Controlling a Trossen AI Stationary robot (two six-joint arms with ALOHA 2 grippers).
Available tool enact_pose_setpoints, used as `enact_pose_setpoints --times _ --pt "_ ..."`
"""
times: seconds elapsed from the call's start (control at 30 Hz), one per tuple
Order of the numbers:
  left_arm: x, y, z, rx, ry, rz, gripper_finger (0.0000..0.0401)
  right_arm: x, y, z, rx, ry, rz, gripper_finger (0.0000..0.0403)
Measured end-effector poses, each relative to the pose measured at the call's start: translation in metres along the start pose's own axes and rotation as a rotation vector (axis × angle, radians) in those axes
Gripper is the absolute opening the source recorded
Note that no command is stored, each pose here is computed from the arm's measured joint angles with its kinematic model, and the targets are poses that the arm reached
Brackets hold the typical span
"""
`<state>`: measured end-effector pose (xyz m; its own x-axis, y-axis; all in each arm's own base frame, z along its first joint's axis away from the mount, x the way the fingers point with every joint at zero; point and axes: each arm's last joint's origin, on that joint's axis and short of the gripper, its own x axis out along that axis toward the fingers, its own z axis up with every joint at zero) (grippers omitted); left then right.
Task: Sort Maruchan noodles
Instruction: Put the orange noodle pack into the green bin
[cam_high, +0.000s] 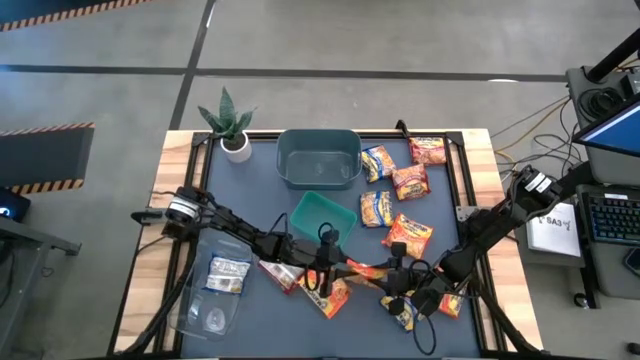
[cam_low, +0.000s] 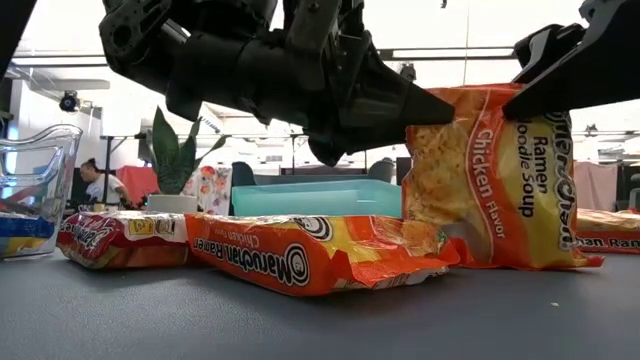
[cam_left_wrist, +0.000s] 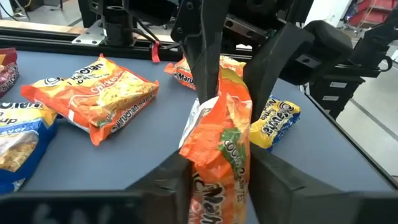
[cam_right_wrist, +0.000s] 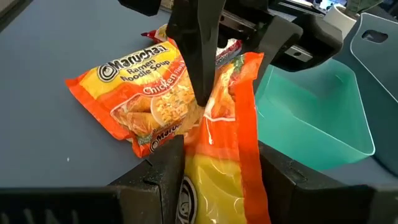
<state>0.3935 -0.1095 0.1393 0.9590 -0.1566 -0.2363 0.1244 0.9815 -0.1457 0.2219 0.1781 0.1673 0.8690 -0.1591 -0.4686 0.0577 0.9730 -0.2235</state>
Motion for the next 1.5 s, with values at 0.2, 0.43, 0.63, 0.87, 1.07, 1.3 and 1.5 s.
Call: enact_pose_setpoints --times 0.2,0.43,0.63,0.87,1.07,1.3,1.5 --pt "0.000 0.000 0.000 0.003 -0.001 0.000 0.0018 0.000 0.000 0.001 0.056 -0.003 -0.002 0.0148" --pt "-0.002 -0.002 0.003 0.010 -0.004 -0.013 0.0009 -0.008 -0.005 0.009 0.125 -0.030 0.015 0.0148" --pt "-0.012 -0.007 0.025 0.053 -0.030 -0.047 0.0001 -0.031 -0.018 0.030 0.159 -0.116 0.056 0.0148" --pt "-0.034 -0.011 0.060 0.105 -0.069 -0.053 0.0000 -0.059 -0.038 0.052 0.207 -0.220 0.090 0.0148" --pt "-0.060 -0.009 0.086 0.170 -0.025 0.079 0.0000 -0.065 -0.044 0.056 0.155 -0.245 0.083 0.0148" --pt "-0.092 0.005 0.107 0.234 0.023 0.471 0.0000 -0.060 -0.040 0.053 0.132 -0.229 0.068 0.0148" --pt "-0.097 0.024 0.105 0.186 0.020 0.756 0.0000 -0.054 -0.035 0.050 0.130 -0.221 0.043 0.0148"
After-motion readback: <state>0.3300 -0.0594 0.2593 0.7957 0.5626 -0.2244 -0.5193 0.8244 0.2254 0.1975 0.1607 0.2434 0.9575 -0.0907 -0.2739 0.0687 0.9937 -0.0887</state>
